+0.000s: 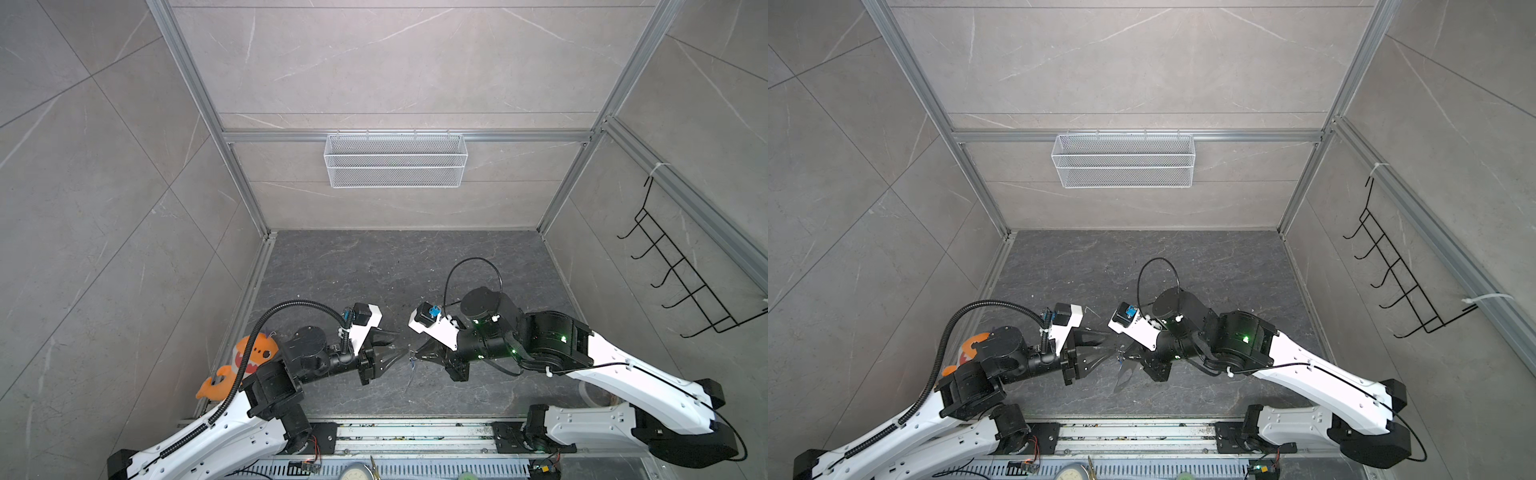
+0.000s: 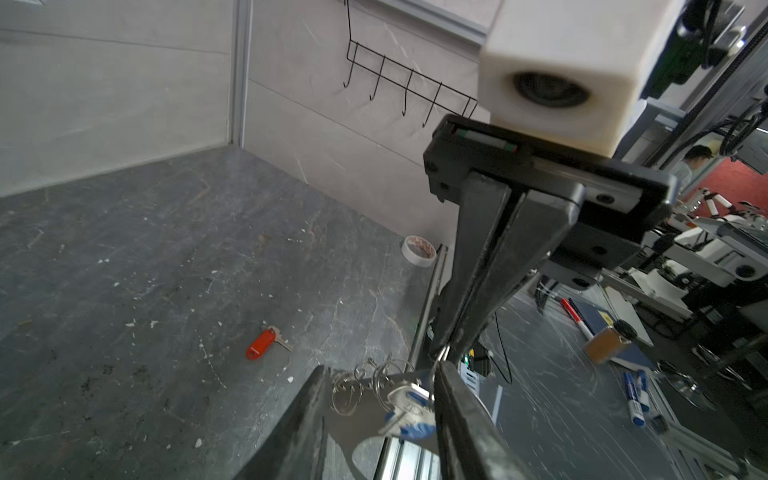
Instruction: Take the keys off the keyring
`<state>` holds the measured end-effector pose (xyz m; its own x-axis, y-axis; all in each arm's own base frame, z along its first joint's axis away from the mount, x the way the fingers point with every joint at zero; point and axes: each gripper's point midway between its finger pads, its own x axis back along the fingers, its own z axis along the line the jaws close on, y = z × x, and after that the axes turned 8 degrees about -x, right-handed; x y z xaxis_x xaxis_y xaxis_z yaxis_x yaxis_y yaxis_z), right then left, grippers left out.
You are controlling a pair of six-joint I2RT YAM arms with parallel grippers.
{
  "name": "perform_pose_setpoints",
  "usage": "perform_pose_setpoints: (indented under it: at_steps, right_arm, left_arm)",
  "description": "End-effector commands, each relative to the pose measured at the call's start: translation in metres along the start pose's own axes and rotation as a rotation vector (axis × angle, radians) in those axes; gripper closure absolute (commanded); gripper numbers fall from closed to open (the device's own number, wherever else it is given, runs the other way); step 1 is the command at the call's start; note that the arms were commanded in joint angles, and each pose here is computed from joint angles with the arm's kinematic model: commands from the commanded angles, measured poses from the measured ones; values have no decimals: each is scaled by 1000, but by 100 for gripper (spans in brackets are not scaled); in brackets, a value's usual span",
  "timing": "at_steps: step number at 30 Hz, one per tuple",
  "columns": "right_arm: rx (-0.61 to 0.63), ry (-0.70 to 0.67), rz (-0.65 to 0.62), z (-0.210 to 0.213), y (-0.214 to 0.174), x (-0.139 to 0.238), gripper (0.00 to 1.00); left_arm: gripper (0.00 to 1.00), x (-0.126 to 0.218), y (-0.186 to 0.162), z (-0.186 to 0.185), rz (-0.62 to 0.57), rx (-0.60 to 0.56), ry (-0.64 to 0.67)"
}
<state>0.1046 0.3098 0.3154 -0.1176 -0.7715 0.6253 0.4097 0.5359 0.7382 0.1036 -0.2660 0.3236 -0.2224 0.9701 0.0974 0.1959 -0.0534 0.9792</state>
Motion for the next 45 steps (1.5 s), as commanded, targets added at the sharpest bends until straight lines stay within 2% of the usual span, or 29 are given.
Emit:
perform_pose_setpoints:
  at_steps: [1, 4, 11, 14, 18, 23, 31, 40, 45]
  right_arm:
    - [23, 15, -33, 3, 3, 4, 100]
    - [27, 24, -46, 5, 5, 6, 100]
    - [30, 21, -57, 5, 7, 6, 100]
    - [30, 20, -60, 4, 8, 6, 100]
    - [29, 21, -58, 5, 7, 6, 100]
    - [28, 18, -67, 4, 8, 6, 100]
    - [31, -11, -173, 0, 18, 14, 100]
    - [16, -5, -491, -3, 45, 29, 100]
    - [-3, 24, -576, -2, 52, 27, 100]
  left_arm:
    - [56, 6, 17, -21, -34, -52, -95]
    - [56, -1, 11, -19, 7, -34, -101]
    - [60, -5, 10, -26, -7, -25, -156]
    - [71, -7, 9, -24, 0, -22, -151]
    - [80, -5, 11, -23, -20, -26, -138]
    - [100, -3, 14, -22, -34, -32, -129]
    - [100, -2, 11, -9, -31, 15, -49]
    - [100, 1, 0, 7, -75, 90, 27]
    - [100, -8, -6, 9, -86, 126, 16]
